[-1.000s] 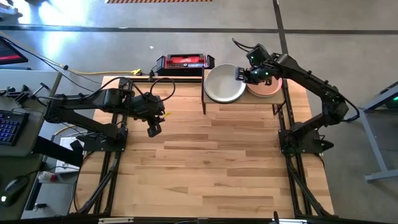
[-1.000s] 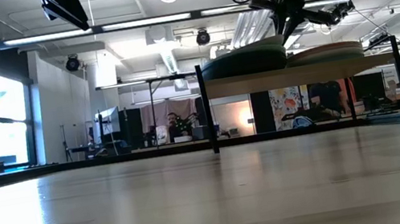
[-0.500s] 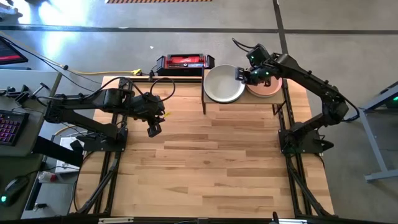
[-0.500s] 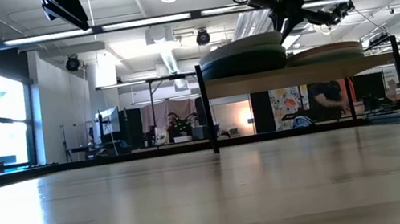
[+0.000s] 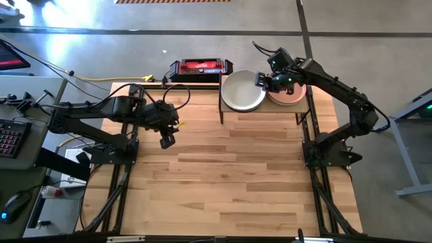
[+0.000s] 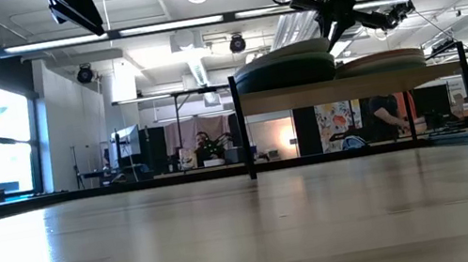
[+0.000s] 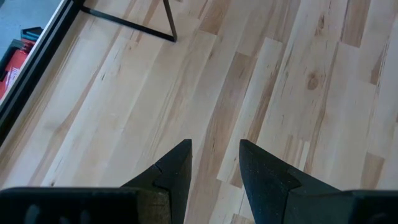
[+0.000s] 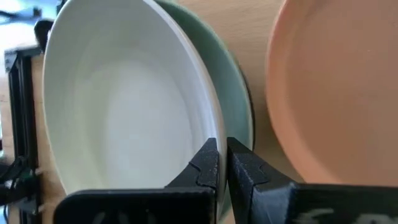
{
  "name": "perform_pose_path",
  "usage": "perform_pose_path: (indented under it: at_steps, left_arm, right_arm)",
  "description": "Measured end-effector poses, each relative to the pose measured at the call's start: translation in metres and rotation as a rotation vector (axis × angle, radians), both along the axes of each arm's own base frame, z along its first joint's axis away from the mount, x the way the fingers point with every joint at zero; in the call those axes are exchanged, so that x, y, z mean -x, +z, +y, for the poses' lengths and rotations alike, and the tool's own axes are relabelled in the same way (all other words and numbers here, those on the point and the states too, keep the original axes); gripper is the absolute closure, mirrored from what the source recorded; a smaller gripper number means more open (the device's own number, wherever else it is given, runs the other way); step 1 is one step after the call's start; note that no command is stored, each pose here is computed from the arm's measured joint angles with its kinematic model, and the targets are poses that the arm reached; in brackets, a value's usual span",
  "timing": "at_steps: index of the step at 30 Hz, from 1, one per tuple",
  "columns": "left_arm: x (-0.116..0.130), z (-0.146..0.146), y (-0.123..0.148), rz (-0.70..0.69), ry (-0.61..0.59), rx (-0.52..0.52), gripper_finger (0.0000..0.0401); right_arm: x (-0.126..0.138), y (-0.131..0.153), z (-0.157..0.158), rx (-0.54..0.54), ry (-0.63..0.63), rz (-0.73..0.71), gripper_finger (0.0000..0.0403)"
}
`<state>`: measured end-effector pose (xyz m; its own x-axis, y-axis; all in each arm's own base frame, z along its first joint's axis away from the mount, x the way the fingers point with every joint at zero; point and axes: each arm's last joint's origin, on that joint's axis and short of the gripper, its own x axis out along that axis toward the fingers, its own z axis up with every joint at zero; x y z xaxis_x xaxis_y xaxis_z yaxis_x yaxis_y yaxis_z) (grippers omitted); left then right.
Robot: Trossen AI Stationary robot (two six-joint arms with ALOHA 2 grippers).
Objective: Place and stack plates onto a shelf
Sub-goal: Stack the gray plate on top of the light green plate on the shelf
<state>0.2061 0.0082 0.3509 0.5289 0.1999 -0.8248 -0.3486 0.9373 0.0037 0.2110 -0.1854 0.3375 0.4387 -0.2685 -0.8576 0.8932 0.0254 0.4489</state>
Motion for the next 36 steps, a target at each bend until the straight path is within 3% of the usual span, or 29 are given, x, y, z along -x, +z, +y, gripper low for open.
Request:
perform_pose_path:
  at_steps: [36]
  left_arm:
    - [0.0,0.0,0.0,0.0,0.0,0.0,0.0279]
  right_arm:
    - [0.0013,-0.0003,-0.0011,-0.009,0.007,-0.004,0.0402]
